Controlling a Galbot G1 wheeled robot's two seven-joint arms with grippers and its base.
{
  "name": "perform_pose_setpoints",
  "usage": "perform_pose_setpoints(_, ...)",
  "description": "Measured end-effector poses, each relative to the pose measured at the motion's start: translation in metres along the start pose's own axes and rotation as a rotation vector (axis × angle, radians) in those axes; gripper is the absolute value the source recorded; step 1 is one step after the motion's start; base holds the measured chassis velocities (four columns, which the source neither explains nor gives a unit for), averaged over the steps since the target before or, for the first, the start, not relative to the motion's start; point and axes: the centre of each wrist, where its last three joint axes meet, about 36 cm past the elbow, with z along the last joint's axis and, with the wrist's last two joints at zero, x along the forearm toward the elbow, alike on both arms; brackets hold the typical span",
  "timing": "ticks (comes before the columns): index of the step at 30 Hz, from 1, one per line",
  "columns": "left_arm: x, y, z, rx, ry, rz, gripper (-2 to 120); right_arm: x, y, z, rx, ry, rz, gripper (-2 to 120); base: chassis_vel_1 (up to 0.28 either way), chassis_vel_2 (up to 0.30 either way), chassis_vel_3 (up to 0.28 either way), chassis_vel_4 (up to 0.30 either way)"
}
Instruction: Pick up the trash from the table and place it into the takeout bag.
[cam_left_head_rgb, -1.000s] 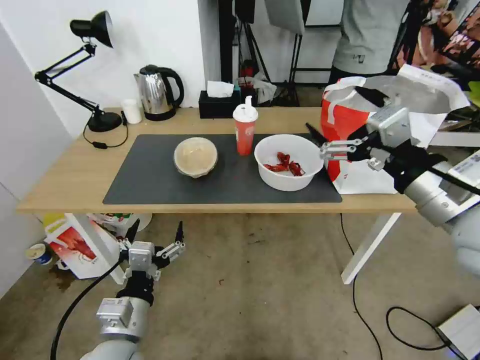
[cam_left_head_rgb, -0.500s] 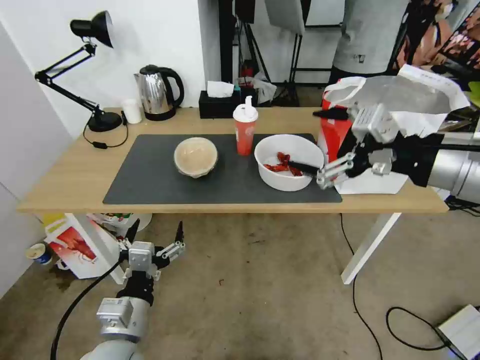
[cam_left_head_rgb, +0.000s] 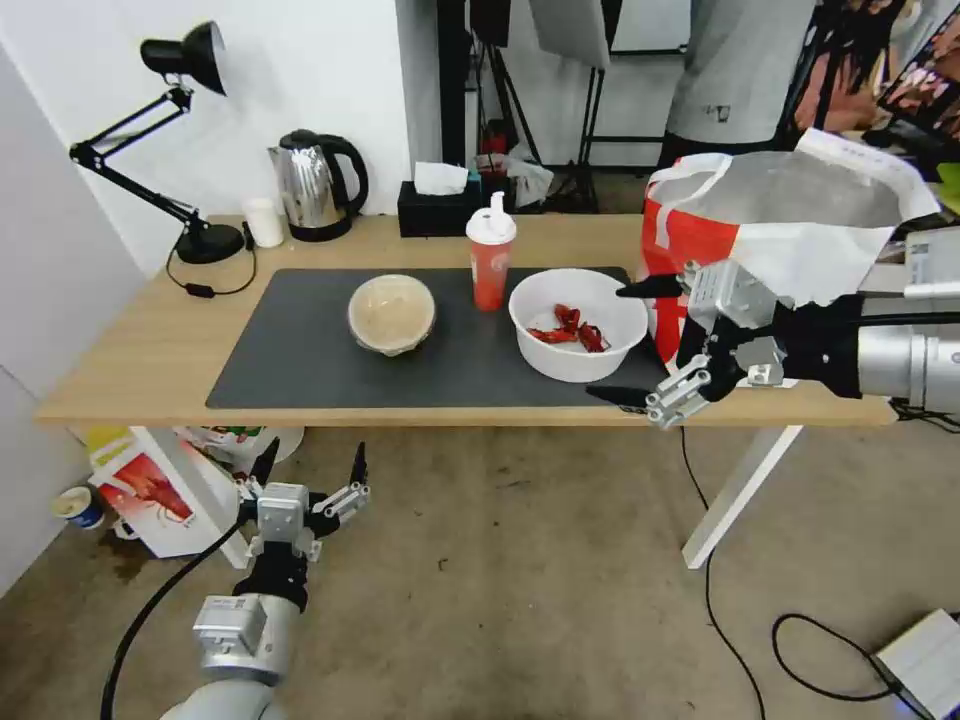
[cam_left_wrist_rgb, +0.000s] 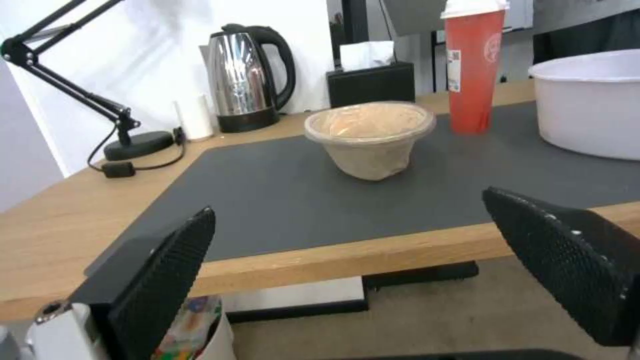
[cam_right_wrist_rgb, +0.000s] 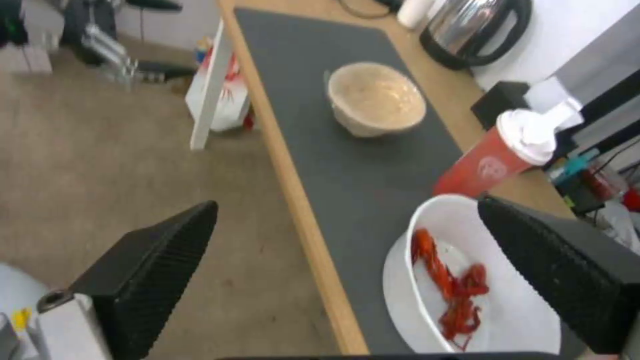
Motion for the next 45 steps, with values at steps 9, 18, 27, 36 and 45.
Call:
perform_pose_setpoints(9, 0.000, 0.000, 0.000, 0.000, 0.000, 0.000, 100, -0.006, -0.034, -0.039, 0.088, 0.089, -0.044, 100, 0.000, 0.000, 0.000, 0.000)
perform_pose_setpoints(18, 0.000, 0.000, 0.000, 0.000, 0.000, 0.000, 100, -0.035, -0.060, -0.074, 0.120, 0.138, -0.104, 100, 0.000, 0.000, 0.000, 0.000)
perform_pose_setpoints(27, 0.000, 0.000, 0.000, 0.000, 0.000, 0.000, 100, -0.050, -0.078, -0.090, 0.103, 0.157, -0.139, 100, 0.000, 0.000, 0.000, 0.000)
perform_pose_setpoints(36, 0.000, 0.000, 0.000, 0.000, 0.000, 0.000, 100, -0.062, -0.094, -0.083, 0.119, 0.120, -0.192, 100, 0.000, 0.000, 0.000, 0.000)
perform_pose_setpoints(45, 0.000, 0.000, 0.000, 0.000, 0.000, 0.000, 100, -0.069, -0.107, -0.083, 0.107, 0.148, -0.239, 100, 0.000, 0.000, 0.000, 0.000)
